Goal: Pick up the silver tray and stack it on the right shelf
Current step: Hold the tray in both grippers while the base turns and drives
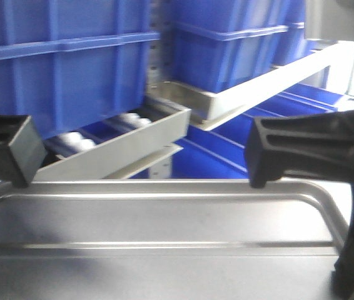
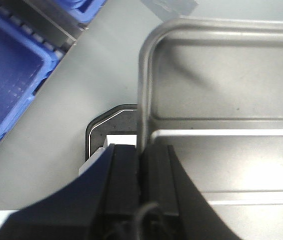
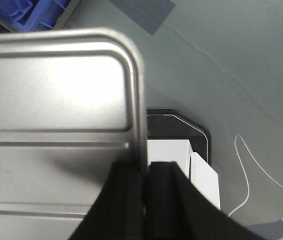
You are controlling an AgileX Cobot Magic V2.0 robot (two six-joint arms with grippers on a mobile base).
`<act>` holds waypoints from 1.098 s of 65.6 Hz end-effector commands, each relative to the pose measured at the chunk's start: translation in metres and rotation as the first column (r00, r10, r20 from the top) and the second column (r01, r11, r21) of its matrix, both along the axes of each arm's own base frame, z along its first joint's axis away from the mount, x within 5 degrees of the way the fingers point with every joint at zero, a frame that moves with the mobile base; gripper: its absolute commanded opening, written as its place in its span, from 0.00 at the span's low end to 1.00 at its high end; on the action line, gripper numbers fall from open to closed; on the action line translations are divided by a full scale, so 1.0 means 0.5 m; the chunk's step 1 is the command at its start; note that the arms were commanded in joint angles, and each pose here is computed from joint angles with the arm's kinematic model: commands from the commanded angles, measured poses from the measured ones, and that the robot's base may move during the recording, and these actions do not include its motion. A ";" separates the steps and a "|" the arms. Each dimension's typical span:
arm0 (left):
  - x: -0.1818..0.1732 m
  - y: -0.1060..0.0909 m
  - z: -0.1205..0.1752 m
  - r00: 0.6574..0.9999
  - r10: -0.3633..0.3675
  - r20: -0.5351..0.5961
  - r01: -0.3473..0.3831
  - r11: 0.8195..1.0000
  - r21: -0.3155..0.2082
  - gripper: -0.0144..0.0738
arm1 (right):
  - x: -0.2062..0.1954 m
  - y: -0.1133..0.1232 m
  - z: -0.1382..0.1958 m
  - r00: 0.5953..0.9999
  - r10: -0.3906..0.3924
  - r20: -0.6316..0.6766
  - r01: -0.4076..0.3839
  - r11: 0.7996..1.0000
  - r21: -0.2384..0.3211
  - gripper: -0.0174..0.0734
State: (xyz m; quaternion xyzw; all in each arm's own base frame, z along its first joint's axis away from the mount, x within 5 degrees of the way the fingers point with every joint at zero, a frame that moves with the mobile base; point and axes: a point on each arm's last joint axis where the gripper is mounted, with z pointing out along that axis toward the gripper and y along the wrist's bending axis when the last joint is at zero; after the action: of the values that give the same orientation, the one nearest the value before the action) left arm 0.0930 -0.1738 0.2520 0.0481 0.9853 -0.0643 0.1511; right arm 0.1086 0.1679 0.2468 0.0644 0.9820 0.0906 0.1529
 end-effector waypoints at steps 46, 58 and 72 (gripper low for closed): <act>0.001 0.001 0.023 1.000 -0.004 0.030 0.004 1.000 -0.022 0.06 | 0.006 -0.003 0.023 0.998 0.016 0.058 -0.016 1.000 0.014 0.26; 0.001 0.002 0.022 1.000 -0.002 0.028 0.003 1.000 -0.016 0.06 | 0.006 -0.003 0.023 0.998 0.016 0.058 -0.016 1.000 0.014 0.26; 0.001 0.002 0.022 1.000 -0.002 0.028 0.002 1.000 -0.014 0.06 | 0.006 -0.003 0.023 0.998 0.016 0.058 -0.016 1.000 0.014 0.26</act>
State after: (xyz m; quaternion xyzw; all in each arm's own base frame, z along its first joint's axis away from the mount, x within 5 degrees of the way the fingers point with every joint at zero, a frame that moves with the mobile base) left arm 0.0929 -0.1737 0.2519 0.0481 0.9853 -0.0641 0.1510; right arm 0.1085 0.1676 0.2471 0.0645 0.9819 0.0911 0.1532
